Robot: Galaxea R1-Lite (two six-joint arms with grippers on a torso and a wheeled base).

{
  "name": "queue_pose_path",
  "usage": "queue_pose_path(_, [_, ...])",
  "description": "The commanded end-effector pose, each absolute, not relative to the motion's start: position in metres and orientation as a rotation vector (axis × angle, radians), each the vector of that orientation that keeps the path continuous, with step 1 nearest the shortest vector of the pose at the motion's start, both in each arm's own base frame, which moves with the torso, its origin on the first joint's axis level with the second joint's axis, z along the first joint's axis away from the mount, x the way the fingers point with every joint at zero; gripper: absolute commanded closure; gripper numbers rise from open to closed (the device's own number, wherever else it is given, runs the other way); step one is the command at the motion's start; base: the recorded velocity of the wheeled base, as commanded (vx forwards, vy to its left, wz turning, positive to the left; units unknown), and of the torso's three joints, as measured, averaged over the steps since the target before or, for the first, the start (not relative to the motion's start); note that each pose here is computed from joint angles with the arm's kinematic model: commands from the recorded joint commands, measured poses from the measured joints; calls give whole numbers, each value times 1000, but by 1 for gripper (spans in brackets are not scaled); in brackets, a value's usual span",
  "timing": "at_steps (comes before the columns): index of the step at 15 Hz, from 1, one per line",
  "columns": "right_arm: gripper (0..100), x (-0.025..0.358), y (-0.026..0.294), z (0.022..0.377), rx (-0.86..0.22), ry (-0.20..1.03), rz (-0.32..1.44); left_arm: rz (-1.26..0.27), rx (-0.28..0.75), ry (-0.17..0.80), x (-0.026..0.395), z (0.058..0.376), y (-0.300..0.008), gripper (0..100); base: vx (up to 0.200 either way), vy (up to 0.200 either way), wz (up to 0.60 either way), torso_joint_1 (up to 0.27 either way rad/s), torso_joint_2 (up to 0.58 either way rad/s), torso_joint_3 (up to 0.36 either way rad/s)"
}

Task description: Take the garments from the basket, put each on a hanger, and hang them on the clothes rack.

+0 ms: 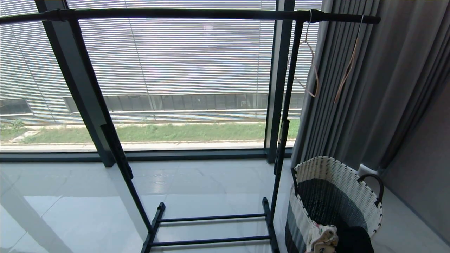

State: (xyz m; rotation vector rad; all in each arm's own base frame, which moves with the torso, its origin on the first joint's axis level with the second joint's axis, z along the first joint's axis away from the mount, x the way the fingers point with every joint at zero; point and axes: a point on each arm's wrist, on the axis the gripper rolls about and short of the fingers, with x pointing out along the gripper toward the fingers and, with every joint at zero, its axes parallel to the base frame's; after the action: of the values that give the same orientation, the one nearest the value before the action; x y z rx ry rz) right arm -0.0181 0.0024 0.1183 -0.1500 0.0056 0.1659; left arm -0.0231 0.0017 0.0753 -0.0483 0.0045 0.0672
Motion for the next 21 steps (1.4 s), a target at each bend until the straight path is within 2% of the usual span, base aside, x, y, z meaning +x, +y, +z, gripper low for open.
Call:
queue_pose_path(1, [0,58,8,141,-402,433,316,68,-49,6,-23,75,2,0,0,0,0,0,0,0])
queue_pose_path(2, [0,78,9,133,-502,552,376,68,-49,6,-23,75,2,0,0,0,0,0,0,0])
queue_pose_path(4, [0,119,11,117,-677,685,486,68,-49,6,-23,75,2,0,0,0,0,0,0,0])
queue_pose_path(6, [0,149,10,96,-729,801,534,68,-49,6,-23,75,2,0,0,0,0,0,0,0])
queue_pose_path(8, [0,173,9,72,-733,915,538,68,-49,6,-23,75,2,0,0,0,0,0,0,0])
queue_pose_path(13, [0,200,12,30,-735,1003,591,68,-49,6,-23,75,2,0,0,0,0,0,0,0])
queue_pose_path(18, [0,217,18,7,-755,996,605,68,-49,6,-23,75,2,0,0,0,0,0,0,0])
queue_pose_path(21, [0,228,16,-5,-783,981,545,68,-49,6,-23,75,2,0,0,0,0,0,0,0])
